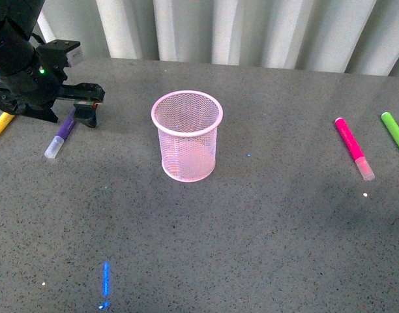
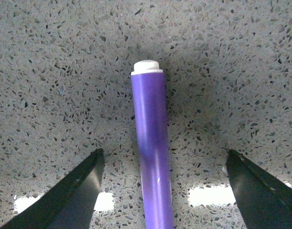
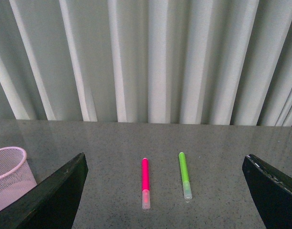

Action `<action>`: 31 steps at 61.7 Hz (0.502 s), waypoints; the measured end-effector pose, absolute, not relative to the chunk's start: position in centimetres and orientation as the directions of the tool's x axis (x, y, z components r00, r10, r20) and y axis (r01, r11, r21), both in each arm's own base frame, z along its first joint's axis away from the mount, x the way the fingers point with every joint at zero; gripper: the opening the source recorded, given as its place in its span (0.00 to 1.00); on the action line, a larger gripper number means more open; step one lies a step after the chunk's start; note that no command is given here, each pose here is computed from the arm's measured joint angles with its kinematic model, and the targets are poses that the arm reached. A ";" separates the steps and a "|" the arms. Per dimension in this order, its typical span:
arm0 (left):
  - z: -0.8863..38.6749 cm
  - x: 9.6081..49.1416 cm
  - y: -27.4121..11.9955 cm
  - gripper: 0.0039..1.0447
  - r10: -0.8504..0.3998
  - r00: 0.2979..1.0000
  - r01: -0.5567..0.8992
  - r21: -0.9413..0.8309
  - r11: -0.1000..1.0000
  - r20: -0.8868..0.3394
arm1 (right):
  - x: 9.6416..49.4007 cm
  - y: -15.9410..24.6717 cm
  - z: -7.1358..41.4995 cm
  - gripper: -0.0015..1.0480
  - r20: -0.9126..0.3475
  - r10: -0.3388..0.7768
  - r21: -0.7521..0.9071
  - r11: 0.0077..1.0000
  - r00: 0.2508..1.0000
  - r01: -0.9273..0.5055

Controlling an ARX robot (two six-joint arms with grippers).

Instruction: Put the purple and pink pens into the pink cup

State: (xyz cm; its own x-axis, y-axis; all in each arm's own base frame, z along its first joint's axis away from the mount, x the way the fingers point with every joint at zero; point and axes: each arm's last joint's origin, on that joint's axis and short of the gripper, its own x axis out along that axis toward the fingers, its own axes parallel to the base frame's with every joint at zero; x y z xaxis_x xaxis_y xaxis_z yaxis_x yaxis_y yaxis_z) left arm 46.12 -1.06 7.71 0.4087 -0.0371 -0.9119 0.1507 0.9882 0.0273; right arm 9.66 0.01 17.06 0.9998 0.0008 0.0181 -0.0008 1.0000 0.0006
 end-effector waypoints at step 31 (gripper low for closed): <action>7.8 44.9 -2.5 0.12 -0.089 0.404 0.134 -0.037 0.990 -0.910 | 9.7 0.0 17.1 0.93 0.018 0.001 0.001 1.000 1.000 -0.001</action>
State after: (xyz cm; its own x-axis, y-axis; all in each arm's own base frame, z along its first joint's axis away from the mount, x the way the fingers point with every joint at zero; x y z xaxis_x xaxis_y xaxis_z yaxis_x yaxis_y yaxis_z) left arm 44.90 -2.45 7.78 0.4039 -0.0892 -0.9104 0.1344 0.9902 -0.0373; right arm 9.66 0.01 17.06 0.9998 0.0008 0.0181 -0.0008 1.0000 0.0006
